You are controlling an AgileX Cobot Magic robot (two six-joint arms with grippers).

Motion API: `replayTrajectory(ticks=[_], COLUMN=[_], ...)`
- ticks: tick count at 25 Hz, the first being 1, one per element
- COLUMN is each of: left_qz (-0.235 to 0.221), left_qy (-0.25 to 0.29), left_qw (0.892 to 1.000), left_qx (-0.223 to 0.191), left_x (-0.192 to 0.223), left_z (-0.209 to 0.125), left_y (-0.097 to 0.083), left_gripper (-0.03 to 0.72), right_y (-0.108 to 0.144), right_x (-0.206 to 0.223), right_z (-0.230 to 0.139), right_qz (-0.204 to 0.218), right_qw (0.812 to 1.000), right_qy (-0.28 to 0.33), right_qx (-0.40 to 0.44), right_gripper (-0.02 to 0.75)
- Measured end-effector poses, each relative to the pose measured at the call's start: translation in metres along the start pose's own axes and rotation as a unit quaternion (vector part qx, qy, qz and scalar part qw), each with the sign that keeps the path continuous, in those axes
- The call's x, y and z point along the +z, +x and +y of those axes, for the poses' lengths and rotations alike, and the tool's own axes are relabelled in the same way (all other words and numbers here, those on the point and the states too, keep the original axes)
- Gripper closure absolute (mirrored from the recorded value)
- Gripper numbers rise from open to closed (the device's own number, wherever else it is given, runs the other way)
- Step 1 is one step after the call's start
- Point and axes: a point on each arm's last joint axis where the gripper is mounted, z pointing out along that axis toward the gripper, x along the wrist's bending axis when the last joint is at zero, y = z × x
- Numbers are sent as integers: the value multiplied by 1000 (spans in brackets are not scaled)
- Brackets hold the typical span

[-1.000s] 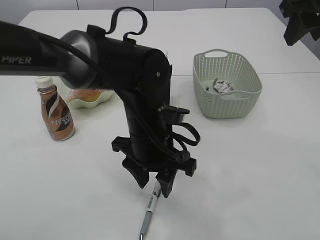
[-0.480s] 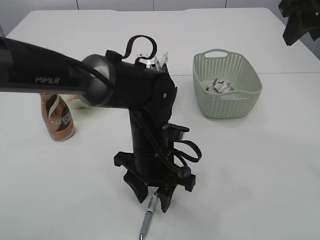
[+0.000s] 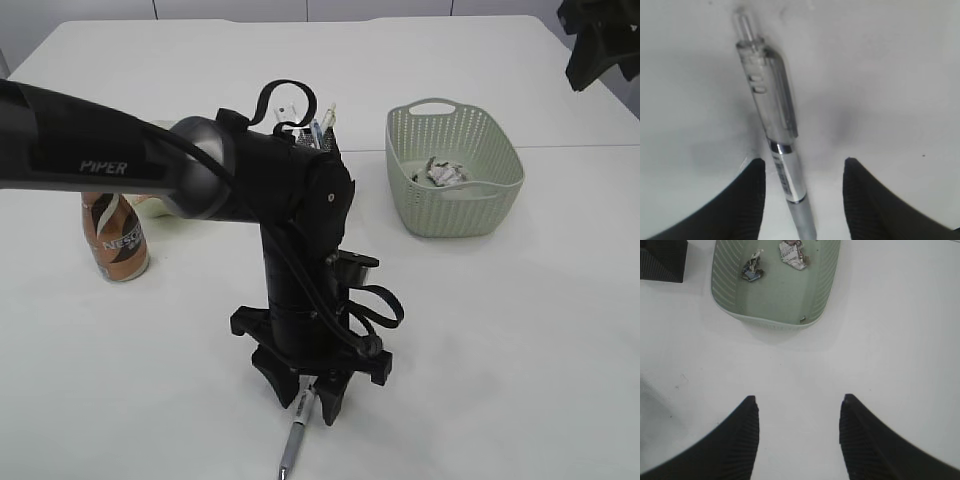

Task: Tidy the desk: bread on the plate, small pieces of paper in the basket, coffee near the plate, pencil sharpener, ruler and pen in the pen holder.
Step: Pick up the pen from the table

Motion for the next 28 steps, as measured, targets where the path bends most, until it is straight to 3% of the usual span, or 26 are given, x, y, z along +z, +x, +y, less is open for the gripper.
replayTrajectory(ticks=[11,16,28], left_qz=[2,2,10], left_qy=[7,7,20], left_qw=[1000,1000,1000], left_qx=[-2,-2,7], left_x=[7,8,13], left_z=[1,2,4], left_y=[1,1,1], left_gripper=[342,469,624], right_y=[0,0,0], right_x=[0,0,0], right_z=[0,0,0], right_qz=[0,0,0], right_qw=[1000,1000,1000], right_qy=[0,0,0], right_qx=[-1,-1,-1], right_gripper=[353,353,353])
